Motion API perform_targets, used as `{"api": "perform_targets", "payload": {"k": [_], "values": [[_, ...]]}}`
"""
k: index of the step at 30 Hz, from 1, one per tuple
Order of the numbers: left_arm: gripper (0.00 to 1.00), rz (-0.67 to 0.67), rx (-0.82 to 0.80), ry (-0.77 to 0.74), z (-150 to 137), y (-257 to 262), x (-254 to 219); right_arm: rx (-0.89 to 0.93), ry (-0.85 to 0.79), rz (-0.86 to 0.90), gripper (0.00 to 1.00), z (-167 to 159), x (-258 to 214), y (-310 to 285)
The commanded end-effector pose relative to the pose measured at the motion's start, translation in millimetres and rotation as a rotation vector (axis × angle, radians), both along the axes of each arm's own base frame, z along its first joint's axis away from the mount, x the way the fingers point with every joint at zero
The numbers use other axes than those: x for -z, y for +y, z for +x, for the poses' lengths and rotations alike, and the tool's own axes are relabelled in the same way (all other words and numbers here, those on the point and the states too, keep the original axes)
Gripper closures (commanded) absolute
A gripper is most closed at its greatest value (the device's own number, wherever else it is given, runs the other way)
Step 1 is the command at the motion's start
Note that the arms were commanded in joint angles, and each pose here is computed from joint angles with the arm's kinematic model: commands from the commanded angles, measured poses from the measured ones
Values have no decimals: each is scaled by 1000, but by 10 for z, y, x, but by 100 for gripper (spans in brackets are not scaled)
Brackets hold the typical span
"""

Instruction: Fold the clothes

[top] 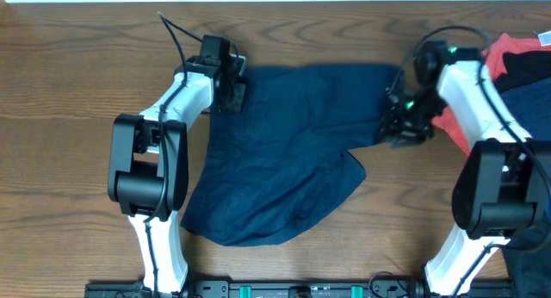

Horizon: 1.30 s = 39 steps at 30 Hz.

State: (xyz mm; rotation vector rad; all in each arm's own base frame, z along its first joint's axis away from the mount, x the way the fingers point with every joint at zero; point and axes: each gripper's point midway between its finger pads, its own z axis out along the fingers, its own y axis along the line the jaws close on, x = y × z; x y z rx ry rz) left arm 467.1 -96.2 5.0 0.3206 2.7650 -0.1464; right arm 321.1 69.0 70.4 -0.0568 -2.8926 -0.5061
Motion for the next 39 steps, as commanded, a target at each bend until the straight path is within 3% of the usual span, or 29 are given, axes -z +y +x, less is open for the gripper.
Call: {"api": "perform_targets", "payload": {"k": [1,3,7,8,10,13,16,17,19,20,23,28,30,32,33,39], "values": [[94,111,-168,-30,119,471,19,-121,10,58,52,-193,242,311],[94,100,-218,-38,164,607,-8,-161,-4,58,47,-258,401,428],[94,94,-280,-36,179,830,-10,-203,-23,53,47,-404,684,633],[94,94,-290,-36,181,878,-10,-216,-27,54,54,-439,734,670],[94,95,-307,-36,183,963,-10,-217,-24,61,80,-482,770,731],[94,96,-332,-34,180,1080,-10,-232,-31,93,98,-485,739,797],[94,96,-350,-30,169,1167,-11,-219,-54,96,98,-406,714,776],[94,97,-354,-27,161,1190,-10,-214,-64,97,90,-371,706,767],[94,97,-357,-24,151,1206,-14,-187,-85,97,53,-288,706,749],[94,97,-357,-22,147,1206,-14,-162,-92,95,41,-250,709,745],[94,96,-357,-23,146,1205,-25,-79,-125,92,30,-96,718,785],[94,94,-356,-21,136,1200,-40,-22,-194,119,28,71,732,1038],[94,95,-356,-17,128,1200,-37,-28,-211,127,41,86,747,1151],[94,95,-356,-16,123,1200,-35,-44,-218,121,94,65,754,1225],[94,95,-356,-14,120,1200,-34,-39,-210,103,99,44,758,1214],[94,99,-360,-16,121,1221,-35,49,-211,-200,99,-10,568,465]]}}
